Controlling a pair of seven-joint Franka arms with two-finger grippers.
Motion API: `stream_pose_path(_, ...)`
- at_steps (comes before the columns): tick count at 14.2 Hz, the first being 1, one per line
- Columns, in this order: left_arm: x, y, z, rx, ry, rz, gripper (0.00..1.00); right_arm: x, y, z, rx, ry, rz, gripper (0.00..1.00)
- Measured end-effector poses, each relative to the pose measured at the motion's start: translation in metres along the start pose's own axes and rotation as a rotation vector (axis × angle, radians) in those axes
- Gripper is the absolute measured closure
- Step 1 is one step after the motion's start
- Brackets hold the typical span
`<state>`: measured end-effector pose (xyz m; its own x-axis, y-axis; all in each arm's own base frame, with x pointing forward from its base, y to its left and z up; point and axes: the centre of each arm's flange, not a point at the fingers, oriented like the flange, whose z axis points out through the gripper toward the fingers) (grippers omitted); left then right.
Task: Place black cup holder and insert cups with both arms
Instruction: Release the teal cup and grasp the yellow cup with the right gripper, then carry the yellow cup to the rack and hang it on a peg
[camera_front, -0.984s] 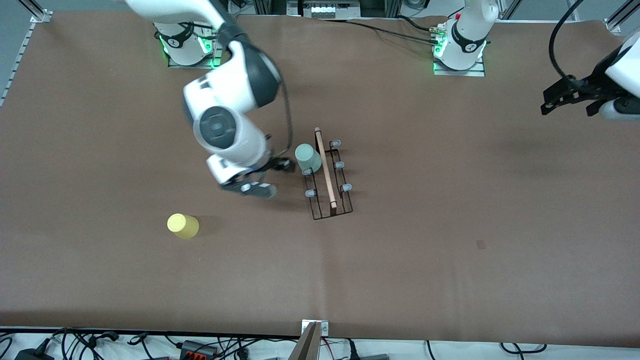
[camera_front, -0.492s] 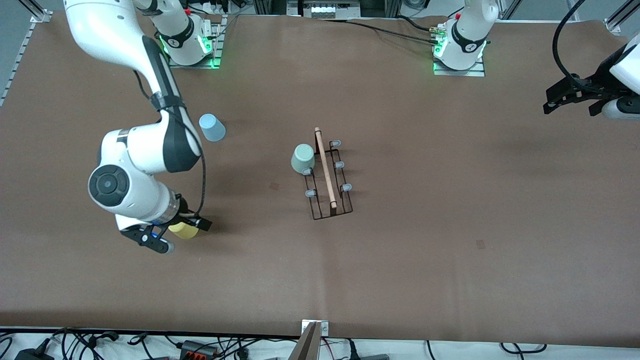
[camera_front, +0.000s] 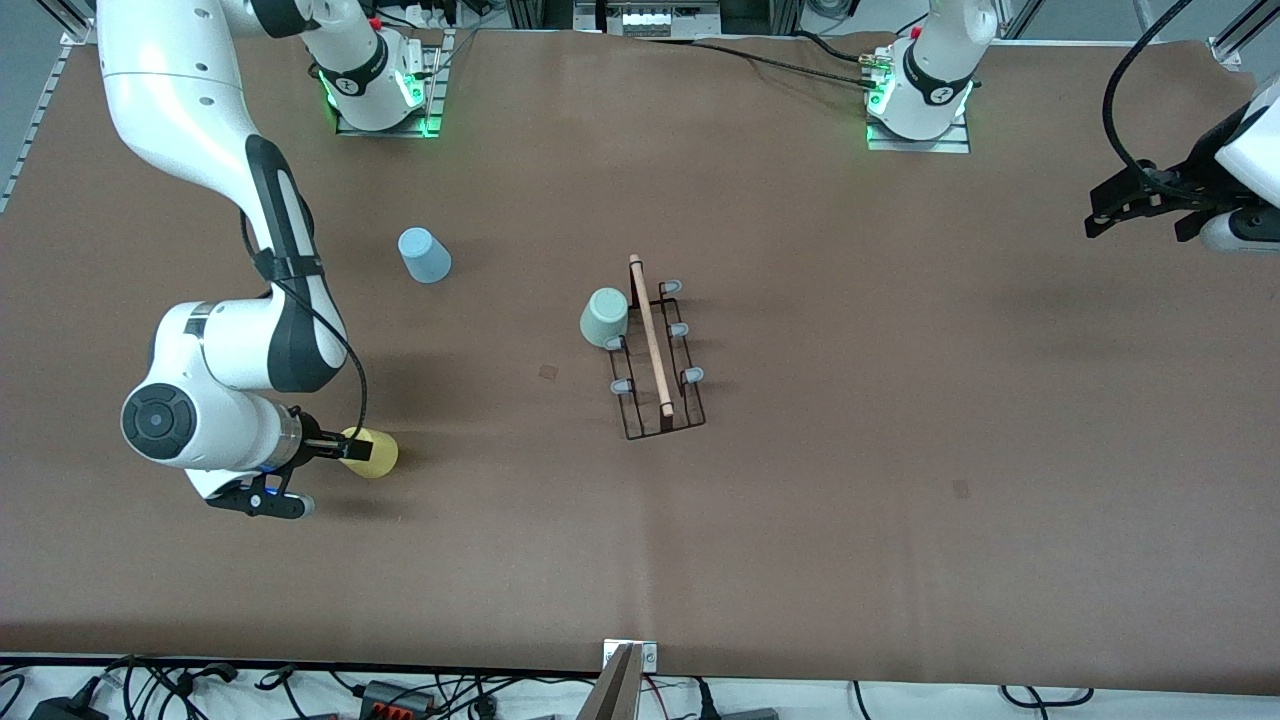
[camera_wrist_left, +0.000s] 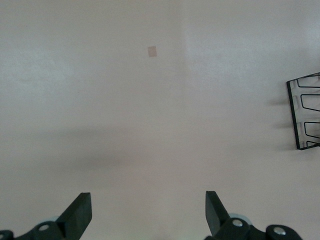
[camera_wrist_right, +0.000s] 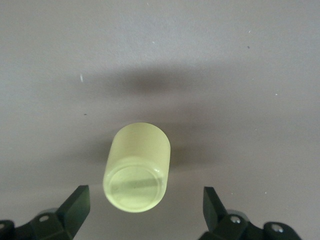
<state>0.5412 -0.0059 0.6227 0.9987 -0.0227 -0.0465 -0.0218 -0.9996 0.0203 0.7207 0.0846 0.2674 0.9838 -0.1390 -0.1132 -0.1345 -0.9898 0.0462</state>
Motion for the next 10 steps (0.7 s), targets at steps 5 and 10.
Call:
stream_pose_path(5,0.009,-0.008,0.011,-0.003,-0.006,-0.013,0.00,0.000,-0.009,0.024,0.037,-0.024,0.010,0.00)
stream_pose_path(10,0.018,-0.015,0.023,-0.005,-0.017,-0.021,0.00,0.000,-0.009,0.043,0.027,-0.047,0.010,0.07)
